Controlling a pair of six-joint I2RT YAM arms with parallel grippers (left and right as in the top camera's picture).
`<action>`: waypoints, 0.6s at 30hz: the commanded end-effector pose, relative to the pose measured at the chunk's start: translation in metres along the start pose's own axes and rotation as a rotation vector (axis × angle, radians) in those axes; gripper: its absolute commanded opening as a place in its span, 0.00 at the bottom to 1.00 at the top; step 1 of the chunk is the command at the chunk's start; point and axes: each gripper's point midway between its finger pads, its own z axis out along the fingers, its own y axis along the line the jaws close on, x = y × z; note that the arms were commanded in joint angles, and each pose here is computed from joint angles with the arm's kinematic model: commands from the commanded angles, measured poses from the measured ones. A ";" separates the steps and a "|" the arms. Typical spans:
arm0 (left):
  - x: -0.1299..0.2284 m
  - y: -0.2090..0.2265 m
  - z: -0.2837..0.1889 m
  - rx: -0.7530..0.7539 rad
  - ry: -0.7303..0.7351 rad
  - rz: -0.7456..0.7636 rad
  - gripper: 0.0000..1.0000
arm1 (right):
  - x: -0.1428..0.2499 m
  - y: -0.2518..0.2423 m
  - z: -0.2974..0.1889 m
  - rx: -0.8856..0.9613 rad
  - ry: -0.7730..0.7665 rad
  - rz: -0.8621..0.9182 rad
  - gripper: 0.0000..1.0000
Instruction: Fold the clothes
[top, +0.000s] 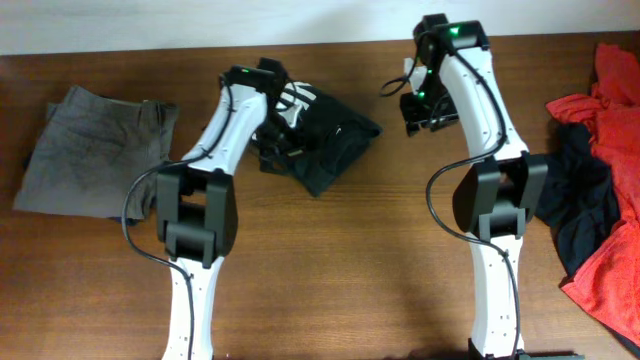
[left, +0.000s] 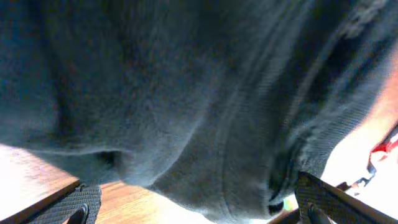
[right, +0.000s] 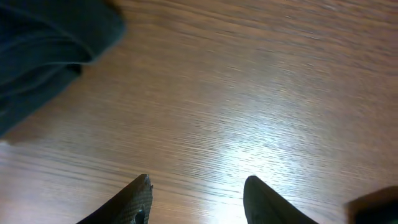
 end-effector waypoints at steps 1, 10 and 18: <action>0.003 0.010 0.000 -0.050 -0.013 -0.097 0.99 | 0.001 -0.010 -0.015 0.013 -0.029 0.024 0.52; 0.008 0.033 0.038 -0.058 0.010 -0.134 0.79 | 0.001 -0.009 -0.015 0.006 -0.027 0.026 0.52; 0.010 0.061 0.045 -0.080 0.022 -0.108 0.33 | 0.002 -0.009 -0.015 0.006 -0.026 0.025 0.52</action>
